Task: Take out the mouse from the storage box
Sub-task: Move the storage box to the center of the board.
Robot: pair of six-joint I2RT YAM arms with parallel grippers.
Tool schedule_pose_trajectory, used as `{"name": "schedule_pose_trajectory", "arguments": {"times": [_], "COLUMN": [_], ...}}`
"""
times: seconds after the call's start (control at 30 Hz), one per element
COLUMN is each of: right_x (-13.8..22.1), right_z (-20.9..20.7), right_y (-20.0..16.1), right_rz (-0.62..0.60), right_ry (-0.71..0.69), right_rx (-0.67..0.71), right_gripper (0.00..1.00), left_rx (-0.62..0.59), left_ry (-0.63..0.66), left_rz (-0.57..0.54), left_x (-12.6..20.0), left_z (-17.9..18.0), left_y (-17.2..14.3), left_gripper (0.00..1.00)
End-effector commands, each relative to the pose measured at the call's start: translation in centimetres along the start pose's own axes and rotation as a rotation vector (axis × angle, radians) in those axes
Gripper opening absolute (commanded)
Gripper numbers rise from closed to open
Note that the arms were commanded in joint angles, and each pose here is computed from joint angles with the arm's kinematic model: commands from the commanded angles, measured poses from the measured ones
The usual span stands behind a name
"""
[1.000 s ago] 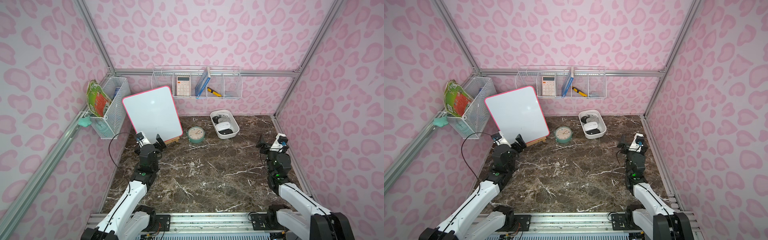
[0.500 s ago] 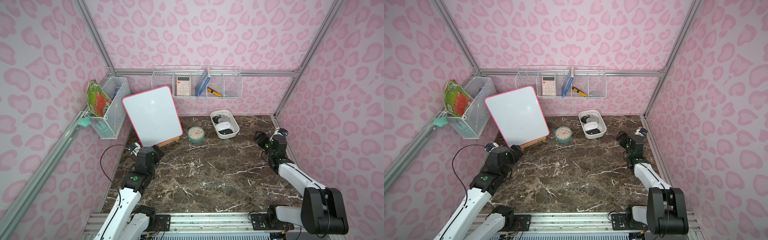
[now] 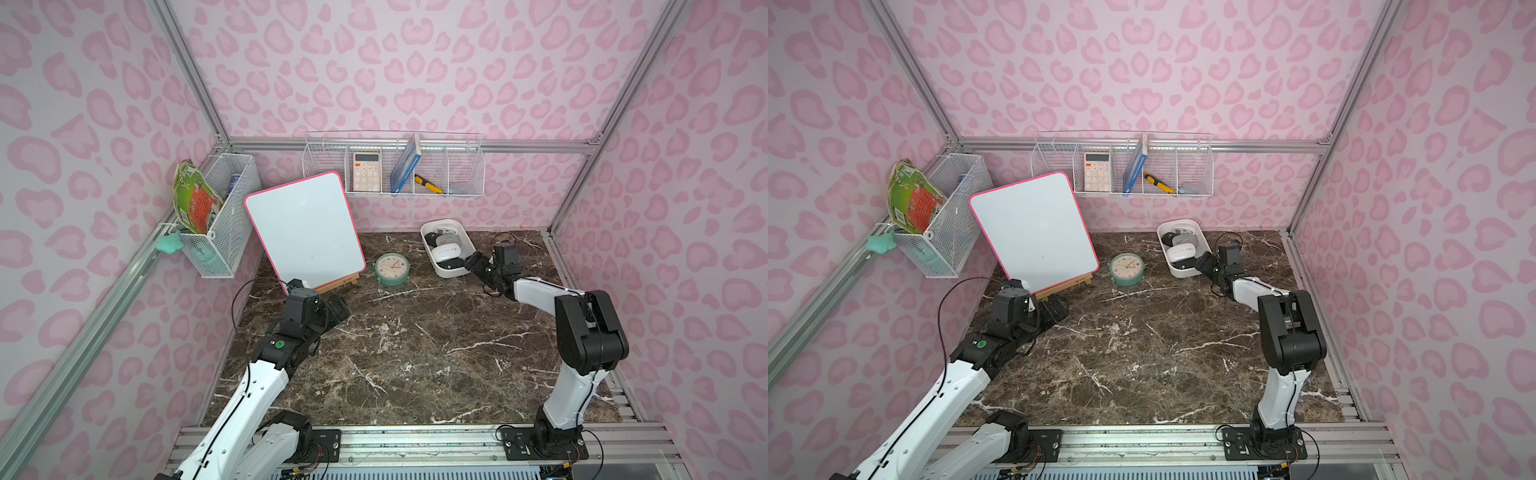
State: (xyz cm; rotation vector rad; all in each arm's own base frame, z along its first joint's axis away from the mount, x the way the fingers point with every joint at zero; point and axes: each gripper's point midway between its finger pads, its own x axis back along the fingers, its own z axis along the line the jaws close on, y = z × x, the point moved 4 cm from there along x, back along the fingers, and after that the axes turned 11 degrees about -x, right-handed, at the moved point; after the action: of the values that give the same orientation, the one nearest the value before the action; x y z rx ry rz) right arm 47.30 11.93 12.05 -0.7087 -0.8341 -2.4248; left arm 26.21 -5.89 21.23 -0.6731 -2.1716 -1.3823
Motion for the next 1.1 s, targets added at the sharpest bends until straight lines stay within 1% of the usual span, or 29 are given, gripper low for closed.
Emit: {"name": "schedule_pose_trajectory", "arguments": {"times": [0.0, 0.17, 0.27, 0.37, 0.4, 0.43, 0.47, 0.57, 0.63, 0.7, 0.93, 1.07], "right_x": [-0.9, -2.2, -2.8, -3.4, -3.5, -3.5, -3.4, -2.8, -2.4, -1.9, -0.9, 0.3], "right_z": [0.2, -0.3, -0.6, -1.2, -1.5, -0.5, -0.7, -1.1, -2.6, -2.8, -3.7, -4.1], "right_y": [-0.1, 0.1, 0.2, 0.0, -0.1, 0.6, 0.6, 1.0, 0.4, 0.3, 0.3, 0.3], "right_rz": [0.014, 0.020, 0.021, 0.028, 0.030, 0.013, 0.009, -0.022, -0.024, -0.029, -0.042, -0.065], "right_ry": [-0.028, -0.097, -0.126, -0.170, -0.180, -0.166, -0.175, -0.206, -0.245, -0.243, -0.268, -0.269], "right_rx": [0.001, -0.012, -0.019, -0.006, -0.003, -0.002, -0.003, -0.009, -0.025, -0.031, -0.032, -0.033], "right_gripper": [0.86, 0.80, 0.74, 0.65, 0.60, 0.56, 0.53, 0.41, 0.33, 0.25, 0.09, 0.06], "left_rx": [-0.027, -0.029, -0.029, -0.029, -0.029, -0.028, -0.028, -0.026, -0.024, -0.025, -0.020, -0.019], "left_ry": [-0.042, -0.052, -0.046, -0.048, -0.047, -0.045, -0.042, -0.043, -0.045, -0.042, -0.006, -0.008], "left_rz": [-0.008, -0.010, -0.010, -0.010, -0.010, -0.008, -0.008, -0.008, -0.002, 0.004, -0.001, 0.008], "left_x": [-0.1, -0.1, -0.1, -0.2, -0.2, -0.1, -0.1, -0.1, -0.2, -0.1, -0.2, -0.5], "left_z": [-0.8, -1.0, -0.9, -0.8, -0.8, -0.8, -0.8, -0.8, -0.9, -0.9, -0.3, -0.4], "left_y": [0.5, 0.5, 0.5, 0.4, 0.4, 0.4, 0.4, 0.5, 0.5, 0.5, 0.3, 0.3], "left_gripper": [0.99, 0.99, 0.99, 0.99, 0.99, 0.99, 0.99, 0.99, 0.99, 0.99, 0.99, 0.99]}}
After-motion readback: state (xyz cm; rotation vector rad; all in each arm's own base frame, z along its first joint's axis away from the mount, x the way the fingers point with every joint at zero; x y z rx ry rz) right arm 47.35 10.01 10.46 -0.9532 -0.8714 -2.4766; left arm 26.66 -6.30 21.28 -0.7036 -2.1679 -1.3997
